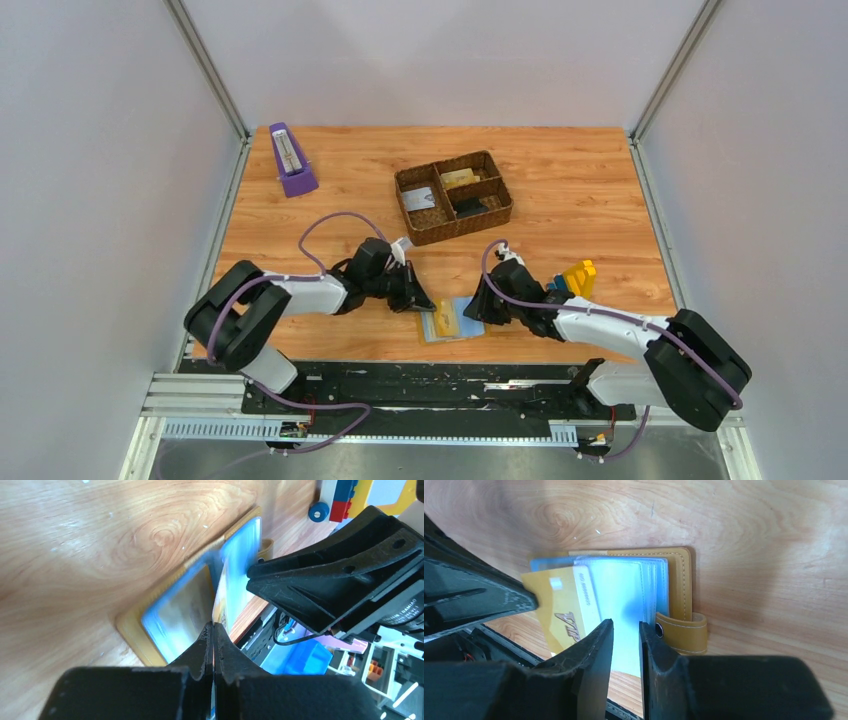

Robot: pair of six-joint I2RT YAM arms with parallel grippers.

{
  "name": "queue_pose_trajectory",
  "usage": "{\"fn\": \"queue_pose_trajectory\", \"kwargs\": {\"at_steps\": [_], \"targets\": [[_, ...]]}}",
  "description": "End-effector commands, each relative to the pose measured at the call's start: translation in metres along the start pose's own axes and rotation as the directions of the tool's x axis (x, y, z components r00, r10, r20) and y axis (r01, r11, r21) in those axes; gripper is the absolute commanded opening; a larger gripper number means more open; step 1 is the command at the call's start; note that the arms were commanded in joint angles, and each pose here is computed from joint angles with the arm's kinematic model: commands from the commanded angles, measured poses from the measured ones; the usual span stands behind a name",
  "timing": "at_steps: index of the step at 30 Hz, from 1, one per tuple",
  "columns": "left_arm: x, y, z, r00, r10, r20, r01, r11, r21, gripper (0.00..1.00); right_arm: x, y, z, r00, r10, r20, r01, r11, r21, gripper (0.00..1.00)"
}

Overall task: Take the credit cards out of the card holder
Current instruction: Remove the credit card from the card holder, then place the credit card in the storage box.

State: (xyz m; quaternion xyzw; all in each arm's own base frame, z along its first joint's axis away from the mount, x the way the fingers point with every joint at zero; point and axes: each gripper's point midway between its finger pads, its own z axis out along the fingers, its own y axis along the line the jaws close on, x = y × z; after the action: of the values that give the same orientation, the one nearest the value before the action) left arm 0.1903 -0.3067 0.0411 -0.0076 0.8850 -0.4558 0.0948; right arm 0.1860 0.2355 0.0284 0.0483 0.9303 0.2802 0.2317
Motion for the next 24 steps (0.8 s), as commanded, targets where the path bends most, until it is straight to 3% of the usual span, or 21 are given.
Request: {"fn": "queue_pose_trajectory", "kwargs": {"at_steps": [1,10,19,24], "targets": [[-0.011,0.006,-0.024,0.997,0.041,0.067,-0.036,0.997,-0.072,0.00,-0.023,0.025,-0.012,0.997,-0.063,0.053,0.067,0.995,-0.069,0.28],[-0.034,-0.031,-0.068,0.967,0.146,0.207,-0.129,0.987,-0.091,0.00,-0.052,0.094,-0.054,0.974,-0.150,0.171,0.203,0.910,-0.362,0.43],[-0.032,-0.092,-0.096,0.941,0.179,0.287,-0.227,0.963,0.145,0.00,-0.044,0.122,-0.073,0.970,-0.199,0.138,0.242,0.801,-0.548,0.62],[-0.029,-0.107,-0.102,0.934,0.182,0.308,-0.257,0.940,0.225,0.00,-0.041,0.123,-0.071,0.968,-0.211,0.134,0.249,0.778,-0.577,0.64]]}}
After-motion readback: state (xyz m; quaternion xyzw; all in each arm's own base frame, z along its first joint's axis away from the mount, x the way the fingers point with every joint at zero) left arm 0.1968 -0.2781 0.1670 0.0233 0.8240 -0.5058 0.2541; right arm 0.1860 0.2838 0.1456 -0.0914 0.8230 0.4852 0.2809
